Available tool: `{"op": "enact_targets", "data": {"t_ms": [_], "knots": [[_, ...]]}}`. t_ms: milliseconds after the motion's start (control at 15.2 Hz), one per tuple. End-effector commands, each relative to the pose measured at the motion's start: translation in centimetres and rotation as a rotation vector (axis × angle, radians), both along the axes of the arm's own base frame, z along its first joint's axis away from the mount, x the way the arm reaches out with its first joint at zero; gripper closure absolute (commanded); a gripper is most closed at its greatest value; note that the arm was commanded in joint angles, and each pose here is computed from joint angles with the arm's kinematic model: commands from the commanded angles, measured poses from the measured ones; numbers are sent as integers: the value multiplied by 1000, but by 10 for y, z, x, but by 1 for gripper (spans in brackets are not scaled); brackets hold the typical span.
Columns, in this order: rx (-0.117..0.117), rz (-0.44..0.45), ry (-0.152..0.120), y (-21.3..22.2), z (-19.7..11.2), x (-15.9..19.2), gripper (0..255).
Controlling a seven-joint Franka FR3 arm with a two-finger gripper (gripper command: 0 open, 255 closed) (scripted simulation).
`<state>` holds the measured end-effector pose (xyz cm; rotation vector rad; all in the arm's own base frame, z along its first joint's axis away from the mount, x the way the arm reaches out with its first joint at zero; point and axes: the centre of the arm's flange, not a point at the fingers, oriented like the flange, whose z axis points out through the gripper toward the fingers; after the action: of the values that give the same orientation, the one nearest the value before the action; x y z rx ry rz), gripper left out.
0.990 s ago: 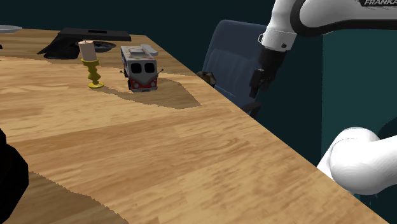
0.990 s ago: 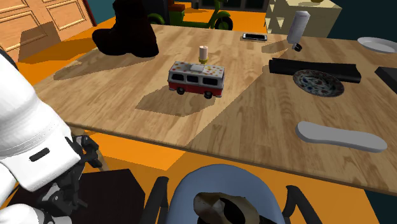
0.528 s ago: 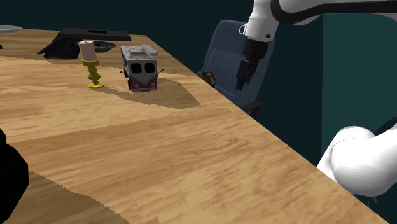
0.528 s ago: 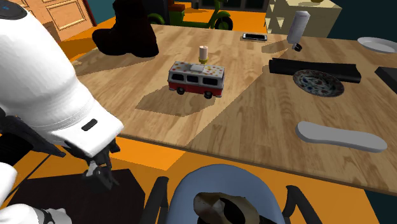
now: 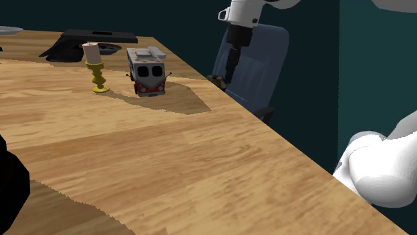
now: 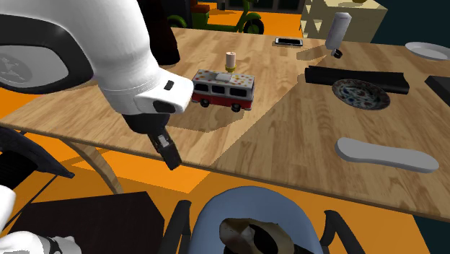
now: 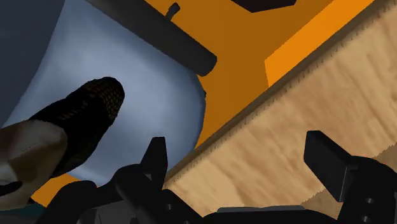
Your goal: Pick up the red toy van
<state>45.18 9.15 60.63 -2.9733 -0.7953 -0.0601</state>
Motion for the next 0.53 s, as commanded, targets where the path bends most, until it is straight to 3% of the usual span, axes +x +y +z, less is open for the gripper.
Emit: {"op": "enact_targets", "data": {"t_ms": [0,462], "knots": [[11,89,-3,19,11,15,0],[48,388,-10,92,43,53,0]]}}
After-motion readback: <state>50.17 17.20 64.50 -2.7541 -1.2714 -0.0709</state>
